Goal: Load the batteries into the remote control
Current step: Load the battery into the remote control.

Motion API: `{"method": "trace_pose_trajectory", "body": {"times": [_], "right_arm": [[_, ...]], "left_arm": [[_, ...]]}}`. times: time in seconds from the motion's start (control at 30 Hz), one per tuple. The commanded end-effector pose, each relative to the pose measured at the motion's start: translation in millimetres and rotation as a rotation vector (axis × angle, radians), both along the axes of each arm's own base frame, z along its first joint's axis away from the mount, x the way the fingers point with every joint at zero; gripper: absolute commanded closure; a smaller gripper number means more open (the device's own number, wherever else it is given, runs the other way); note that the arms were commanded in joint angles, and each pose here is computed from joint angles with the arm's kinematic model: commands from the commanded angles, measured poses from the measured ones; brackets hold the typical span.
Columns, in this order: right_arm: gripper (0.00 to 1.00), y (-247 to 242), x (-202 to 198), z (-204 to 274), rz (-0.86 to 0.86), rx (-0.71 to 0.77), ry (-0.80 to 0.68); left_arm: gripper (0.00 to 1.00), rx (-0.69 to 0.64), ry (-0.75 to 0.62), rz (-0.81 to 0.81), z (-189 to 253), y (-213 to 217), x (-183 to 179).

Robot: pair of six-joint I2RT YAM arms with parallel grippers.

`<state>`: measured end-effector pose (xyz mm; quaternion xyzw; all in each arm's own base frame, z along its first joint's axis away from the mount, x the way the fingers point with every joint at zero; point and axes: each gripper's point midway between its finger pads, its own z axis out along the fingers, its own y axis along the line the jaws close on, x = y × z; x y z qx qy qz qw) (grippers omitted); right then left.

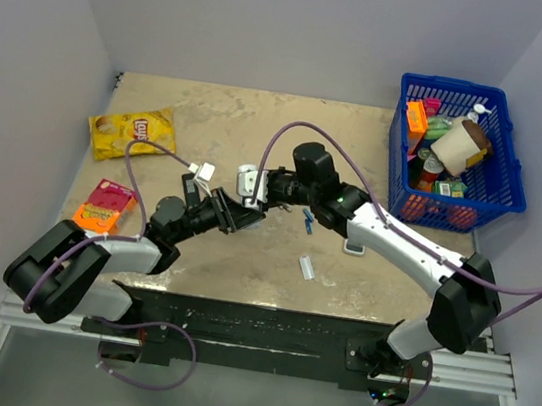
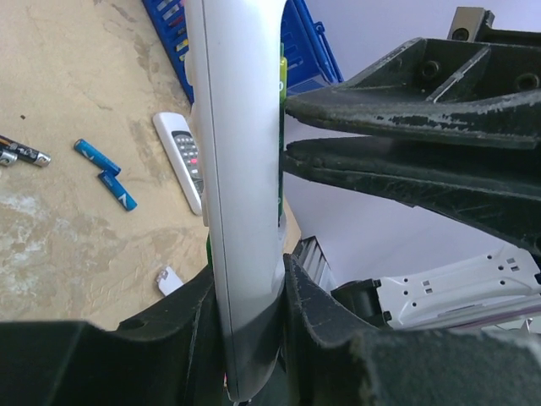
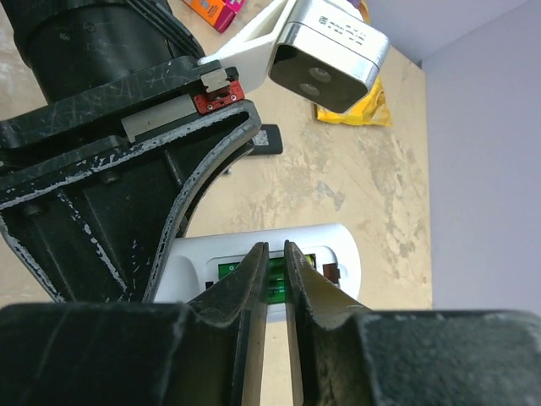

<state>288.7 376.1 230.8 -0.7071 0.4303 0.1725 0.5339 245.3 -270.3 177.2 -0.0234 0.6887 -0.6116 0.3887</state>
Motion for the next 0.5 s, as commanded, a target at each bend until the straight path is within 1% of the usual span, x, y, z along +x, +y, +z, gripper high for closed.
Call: {"method": "trace_pose_trajectory", "body": {"times": [0.0, 0.03, 0.07, 0.13, 0.17, 0.2, 0.23, 0.33, 0.37, 0.4, 0.47], "right_arm": [[0.78, -4, -13, 17, -0.019, 0.022, 0.140], [0.76, -2, -15, 32, -0.016, 0.056, 0.148], [0.72, -3, -16, 48, -0.027, 0.088, 0.146], [0.69, -4, -17, 72, -0.058, 0.150, 0.177], [0.66, -6, -14, 83, -0.101, 0.177, 0.183], [0.64, -9, -14, 95, -0.141, 0.218, 0.230], [0.62, -12, -12, 109, -0.169, 0.252, 0.246], [0.54, -25, -7, 130, -0.247, 0.333, 0.358], [0.47, -29, -6, 135, -0.266, 0.356, 0.390], [0.44, -35, -7, 142, -0.278, 0.395, 0.448], [0.37, -40, -6, 142, -0.303, 0.422, 0.504]], "left_arm": [[1.00, -0.216, -0.478, -0.058, 113, 4, -27], [1.00, -0.204, -0.474, -0.048, 110, 6, -24], [1.00, -0.193, -0.473, -0.041, 108, 7, -22], [1.00, -0.174, -0.464, -0.036, 102, 8, -19], [1.00, -0.156, -0.469, -0.037, 98, 7, -18], [1.00, -0.145, -0.473, -0.043, 97, 6, -18], [1.00, -0.130, -0.473, -0.042, 94, 6, -17], [1.00, -0.107, -0.480, -0.048, 89, 6, -16], [1.00, -0.101, -0.486, -0.051, 89, 5, -16], [1.00, -0.095, -0.491, -0.060, 88, 5, -17], [1.00, -0.076, -0.497, -0.065, 85, 4, -17]]}}
